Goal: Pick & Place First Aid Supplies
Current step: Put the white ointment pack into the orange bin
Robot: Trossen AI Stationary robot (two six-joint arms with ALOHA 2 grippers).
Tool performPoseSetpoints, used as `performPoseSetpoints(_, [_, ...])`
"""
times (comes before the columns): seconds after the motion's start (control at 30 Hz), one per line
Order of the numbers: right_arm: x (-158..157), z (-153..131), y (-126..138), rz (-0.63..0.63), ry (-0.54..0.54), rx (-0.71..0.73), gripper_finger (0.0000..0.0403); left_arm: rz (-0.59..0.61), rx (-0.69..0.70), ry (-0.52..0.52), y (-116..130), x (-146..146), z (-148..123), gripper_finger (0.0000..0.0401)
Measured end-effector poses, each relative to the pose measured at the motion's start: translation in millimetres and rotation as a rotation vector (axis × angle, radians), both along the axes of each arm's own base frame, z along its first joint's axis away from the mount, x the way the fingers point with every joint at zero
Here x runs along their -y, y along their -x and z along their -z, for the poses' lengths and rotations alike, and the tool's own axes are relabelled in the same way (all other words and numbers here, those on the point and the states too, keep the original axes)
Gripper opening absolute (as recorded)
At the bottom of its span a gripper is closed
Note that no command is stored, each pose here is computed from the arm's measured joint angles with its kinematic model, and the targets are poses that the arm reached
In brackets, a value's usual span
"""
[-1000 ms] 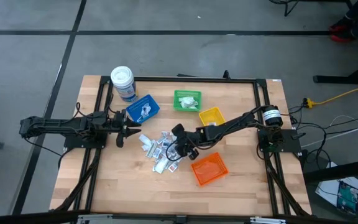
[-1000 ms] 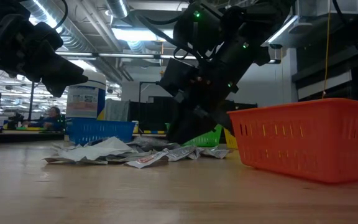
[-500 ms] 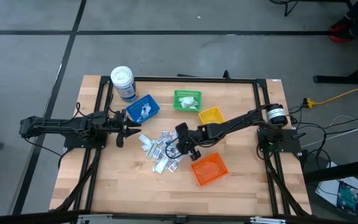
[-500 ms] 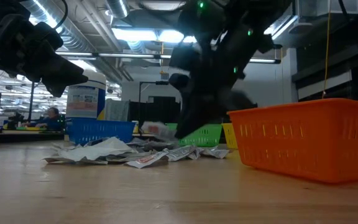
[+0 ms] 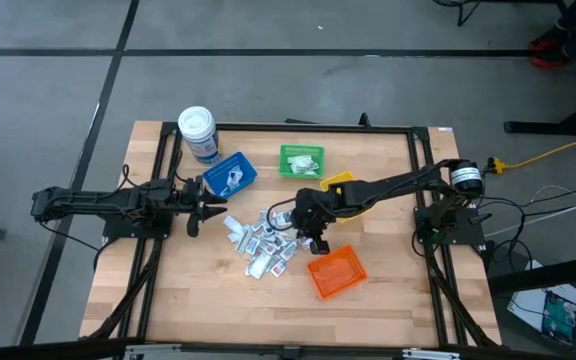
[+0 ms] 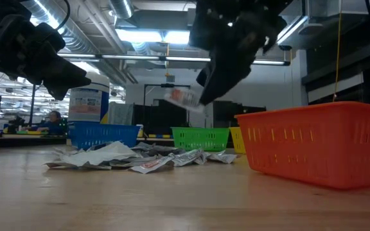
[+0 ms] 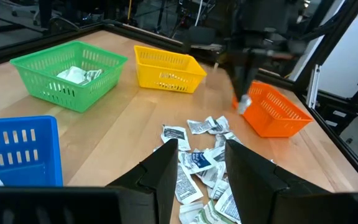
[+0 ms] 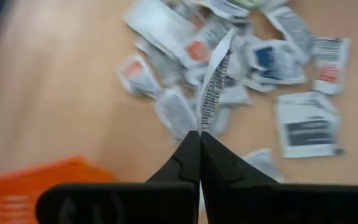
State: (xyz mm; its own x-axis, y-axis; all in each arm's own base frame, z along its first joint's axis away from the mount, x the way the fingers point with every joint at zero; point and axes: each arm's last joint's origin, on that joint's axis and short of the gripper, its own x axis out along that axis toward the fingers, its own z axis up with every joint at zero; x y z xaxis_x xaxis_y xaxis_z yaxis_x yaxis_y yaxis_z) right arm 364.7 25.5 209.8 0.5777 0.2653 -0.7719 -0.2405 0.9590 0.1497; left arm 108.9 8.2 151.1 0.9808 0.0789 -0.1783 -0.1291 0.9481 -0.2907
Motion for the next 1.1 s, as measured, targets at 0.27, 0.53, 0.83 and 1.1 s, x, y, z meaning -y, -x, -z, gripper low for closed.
performPoseSetpoints(0.27, [-5, -10, 6, 0.046, -0.285, -0.081, 0.0001, 0.0, 0.0, 0.0, 0, 0, 0, 0.0127])
performPoseSetpoints(0.53, [-8, -26, 20, 0.018, -0.472, -0.171, 0.0001, 0.0, 0.0, 0.0, 0, 0, 0, 0.0127])
performPoseSetpoints(0.83, [-24, -26, 33, 0.006, -0.591, -0.35, 0.0001, 0.0, 0.0, 0.0, 0, 0, 0, 0.0127])
performPoseSetpoints(1.1, [-46, -22, 50, 0.063, -0.659, -0.605, 0.0001, 0.0, 0.0, 0.0, 0, 0, 0, 0.0127])
